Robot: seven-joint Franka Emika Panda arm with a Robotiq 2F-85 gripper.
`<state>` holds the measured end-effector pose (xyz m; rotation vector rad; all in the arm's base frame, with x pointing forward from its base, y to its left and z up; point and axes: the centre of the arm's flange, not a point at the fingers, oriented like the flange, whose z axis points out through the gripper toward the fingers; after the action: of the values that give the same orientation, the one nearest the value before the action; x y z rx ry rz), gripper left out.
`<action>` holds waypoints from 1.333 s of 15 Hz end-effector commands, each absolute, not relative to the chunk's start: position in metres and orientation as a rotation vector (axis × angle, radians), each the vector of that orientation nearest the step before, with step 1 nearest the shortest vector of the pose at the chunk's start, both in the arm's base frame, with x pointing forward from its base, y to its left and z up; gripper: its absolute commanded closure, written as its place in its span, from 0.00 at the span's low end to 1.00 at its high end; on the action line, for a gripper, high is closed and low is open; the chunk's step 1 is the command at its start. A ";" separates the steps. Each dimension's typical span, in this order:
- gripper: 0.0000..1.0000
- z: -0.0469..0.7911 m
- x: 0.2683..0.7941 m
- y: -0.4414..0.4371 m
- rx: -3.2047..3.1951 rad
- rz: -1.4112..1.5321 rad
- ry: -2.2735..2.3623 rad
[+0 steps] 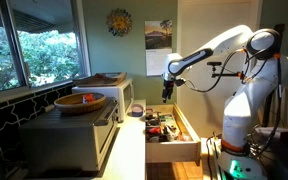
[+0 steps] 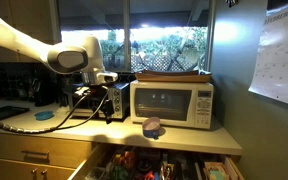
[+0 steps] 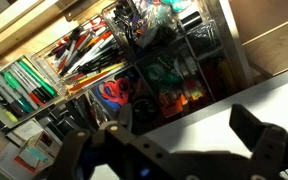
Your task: Lift the purple bowl and put it on the oven
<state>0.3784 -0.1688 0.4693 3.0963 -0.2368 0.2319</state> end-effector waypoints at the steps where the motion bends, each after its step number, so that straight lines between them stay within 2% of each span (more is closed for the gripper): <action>1: 0.00 0.469 0.378 -0.169 3.096 0.232 -0.237; 11: 0.00 0.469 0.378 -0.169 3.096 0.232 -0.237; 20: 0.00 0.445 0.463 -0.248 2.916 0.415 -0.405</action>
<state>0.4221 -0.2273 0.4646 2.9835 -0.3730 0.4201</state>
